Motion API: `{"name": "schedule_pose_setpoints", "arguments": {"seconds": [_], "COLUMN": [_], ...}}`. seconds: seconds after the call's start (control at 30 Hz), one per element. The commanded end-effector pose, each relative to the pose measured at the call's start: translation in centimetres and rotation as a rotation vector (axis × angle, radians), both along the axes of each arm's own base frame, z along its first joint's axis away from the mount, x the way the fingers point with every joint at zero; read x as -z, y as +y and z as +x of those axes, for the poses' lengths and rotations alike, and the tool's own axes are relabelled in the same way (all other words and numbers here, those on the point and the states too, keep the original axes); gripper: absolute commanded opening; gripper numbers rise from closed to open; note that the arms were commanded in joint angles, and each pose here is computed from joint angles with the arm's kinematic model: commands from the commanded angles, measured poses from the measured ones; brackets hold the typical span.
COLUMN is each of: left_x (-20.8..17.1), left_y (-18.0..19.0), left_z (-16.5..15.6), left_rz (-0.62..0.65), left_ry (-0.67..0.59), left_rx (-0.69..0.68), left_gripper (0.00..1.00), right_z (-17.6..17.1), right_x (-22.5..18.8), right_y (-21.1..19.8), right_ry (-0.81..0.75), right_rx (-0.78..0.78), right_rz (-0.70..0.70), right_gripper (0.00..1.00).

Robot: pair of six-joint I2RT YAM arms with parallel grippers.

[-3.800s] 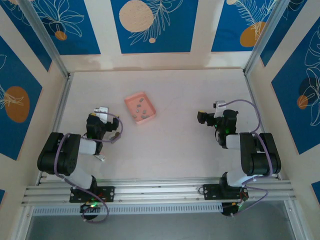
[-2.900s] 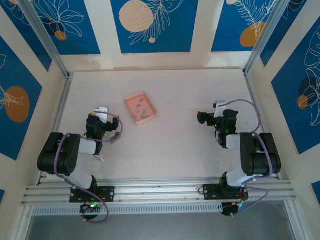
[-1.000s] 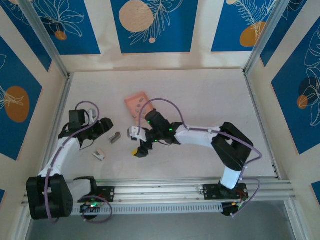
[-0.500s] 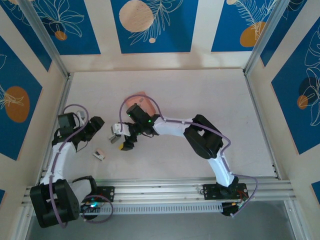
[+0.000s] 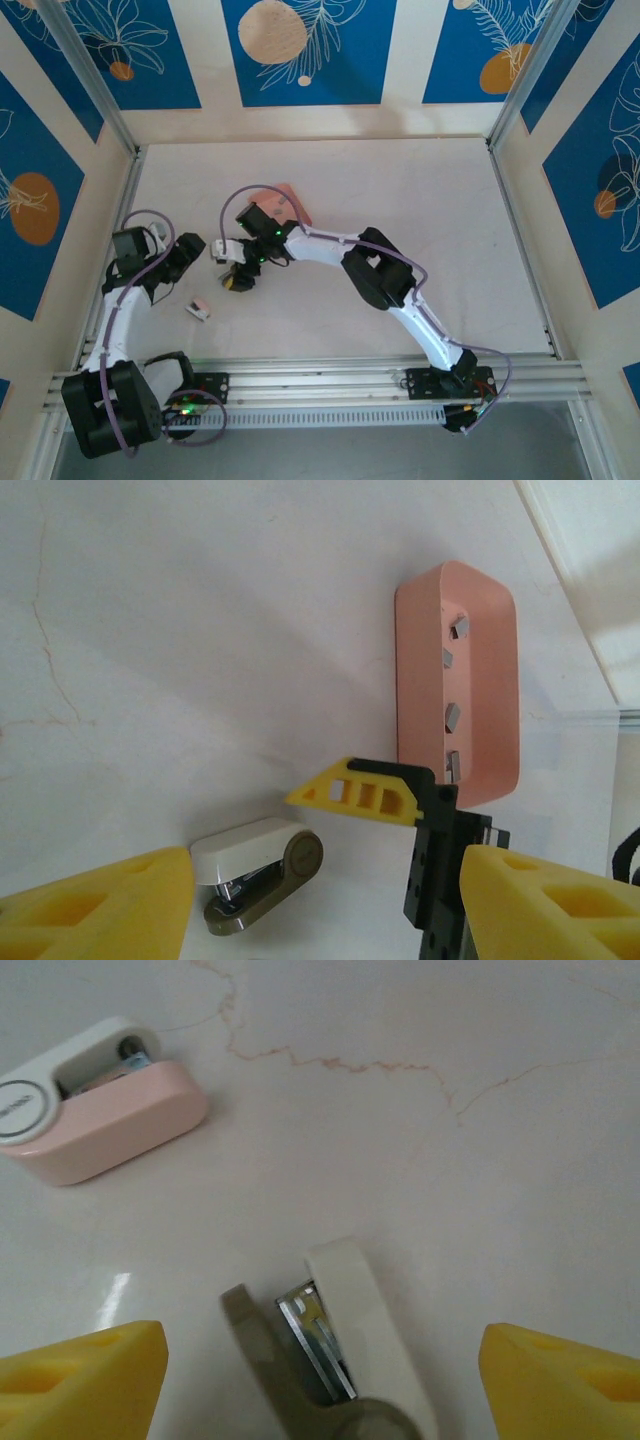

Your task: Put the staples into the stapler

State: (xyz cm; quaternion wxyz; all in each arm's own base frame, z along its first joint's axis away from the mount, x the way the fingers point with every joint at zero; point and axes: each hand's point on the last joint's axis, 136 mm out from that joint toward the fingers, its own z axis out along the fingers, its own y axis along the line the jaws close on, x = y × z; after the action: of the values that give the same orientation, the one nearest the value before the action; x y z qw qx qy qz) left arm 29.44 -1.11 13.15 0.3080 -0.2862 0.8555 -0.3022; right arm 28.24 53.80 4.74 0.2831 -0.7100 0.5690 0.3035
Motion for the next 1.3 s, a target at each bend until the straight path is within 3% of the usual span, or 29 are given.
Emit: {"name": "schedule_pose_setpoints", "arguments": {"seconds": [0.0,0.33,0.6,1.0,1.27], "left_x": [0.0,0.4,0.3,-2.2,-3.5], "left_y": [0.4,0.6,0.2,-3.5,-8.4], "left_z": [0.2,0.0,-0.4,-0.9,-1.5], "left_rz": [0.005,0.026,0.031,-0.075,-0.162], "left_ry": [-0.013,0.0,-0.01,-0.169,-0.291], "left_rx": [-0.012,-0.004,0.02,0.147,0.322], "left_gripper": [0.7,0.68,0.65,0.62,0.6], "right_z": [-1.1,-2.0,-1.8,-2.7,-3.2], "right_x": [1.6,2.5,-0.7,-7.1,-8.0], "right_y": [-0.8,-0.7,-1.2,-5.9,-10.9], "right_ry": [0.046,0.044,-0.016,-0.068,-0.063], "right_rx": [-0.027,-0.078,-0.048,0.18,0.413], "right_rz": [-0.107,-0.153,-0.072,0.155,0.237], "right_gripper": [0.76,0.52,0.32,0.3,0.3]}}
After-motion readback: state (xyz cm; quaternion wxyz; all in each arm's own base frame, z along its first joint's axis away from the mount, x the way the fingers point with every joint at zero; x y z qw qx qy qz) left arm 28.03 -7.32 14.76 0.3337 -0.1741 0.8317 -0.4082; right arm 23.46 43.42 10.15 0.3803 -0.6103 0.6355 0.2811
